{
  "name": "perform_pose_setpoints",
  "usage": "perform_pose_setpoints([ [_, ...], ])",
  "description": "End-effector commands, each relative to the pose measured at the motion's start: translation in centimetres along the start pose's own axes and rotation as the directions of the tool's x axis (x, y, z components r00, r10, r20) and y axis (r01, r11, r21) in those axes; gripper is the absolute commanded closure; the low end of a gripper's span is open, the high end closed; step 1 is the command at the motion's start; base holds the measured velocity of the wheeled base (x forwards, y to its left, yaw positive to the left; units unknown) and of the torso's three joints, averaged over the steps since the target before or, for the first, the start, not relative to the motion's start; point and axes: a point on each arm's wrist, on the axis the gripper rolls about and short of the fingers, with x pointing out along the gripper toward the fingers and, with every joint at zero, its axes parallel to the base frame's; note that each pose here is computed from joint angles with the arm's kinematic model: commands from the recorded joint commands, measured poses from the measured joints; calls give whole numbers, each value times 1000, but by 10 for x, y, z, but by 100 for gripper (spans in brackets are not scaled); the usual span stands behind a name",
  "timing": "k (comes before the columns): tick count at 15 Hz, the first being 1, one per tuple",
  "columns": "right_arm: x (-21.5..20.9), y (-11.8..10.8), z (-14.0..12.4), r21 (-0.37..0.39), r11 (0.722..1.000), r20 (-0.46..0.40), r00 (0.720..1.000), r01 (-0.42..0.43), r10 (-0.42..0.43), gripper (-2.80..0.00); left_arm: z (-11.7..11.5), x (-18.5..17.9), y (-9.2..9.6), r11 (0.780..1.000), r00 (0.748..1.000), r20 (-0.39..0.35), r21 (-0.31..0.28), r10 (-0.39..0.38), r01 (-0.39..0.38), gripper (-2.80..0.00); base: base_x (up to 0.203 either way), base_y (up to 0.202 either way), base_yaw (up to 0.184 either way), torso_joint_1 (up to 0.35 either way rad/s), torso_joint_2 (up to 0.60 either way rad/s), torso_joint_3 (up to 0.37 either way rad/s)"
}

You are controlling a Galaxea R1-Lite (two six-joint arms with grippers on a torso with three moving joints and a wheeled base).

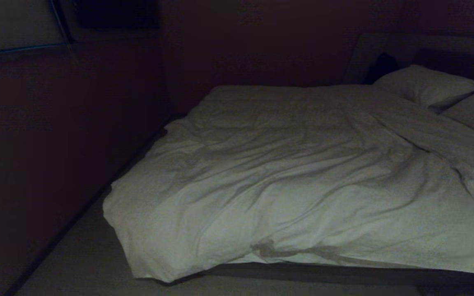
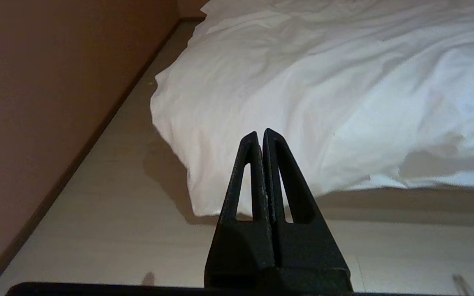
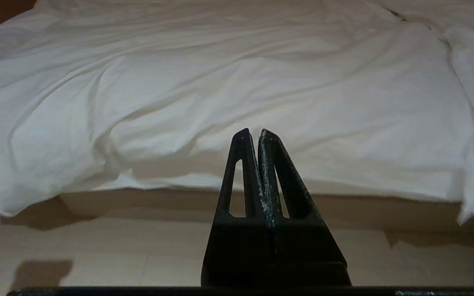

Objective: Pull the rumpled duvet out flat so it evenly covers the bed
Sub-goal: Flatten the corners of the folded blanket

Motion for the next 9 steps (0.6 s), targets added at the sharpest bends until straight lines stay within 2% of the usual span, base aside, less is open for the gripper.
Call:
perform_pose_setpoints([
  [1, 0, 0, 0, -1, 1000, -1, 1000, -1, 1, 0, 0, 0, 0, 1000, 1000, 1, 0, 0, 0, 0, -188, 0, 2, 2, 4, 7],
  [3, 0, 0, 0, -1, 1000, -1, 1000, -1, 1, 0, 0, 0, 0, 1000, 1000, 1, 2, 0, 0, 0, -107, 0, -1, 2, -1, 5],
  [9, 0, 0, 0, -1, 1000, -1, 1000, -1, 1, 0, 0, 0, 0, 1000, 1000, 1, -1, 0, 0, 0, 0, 0, 0, 0, 0, 0],
])
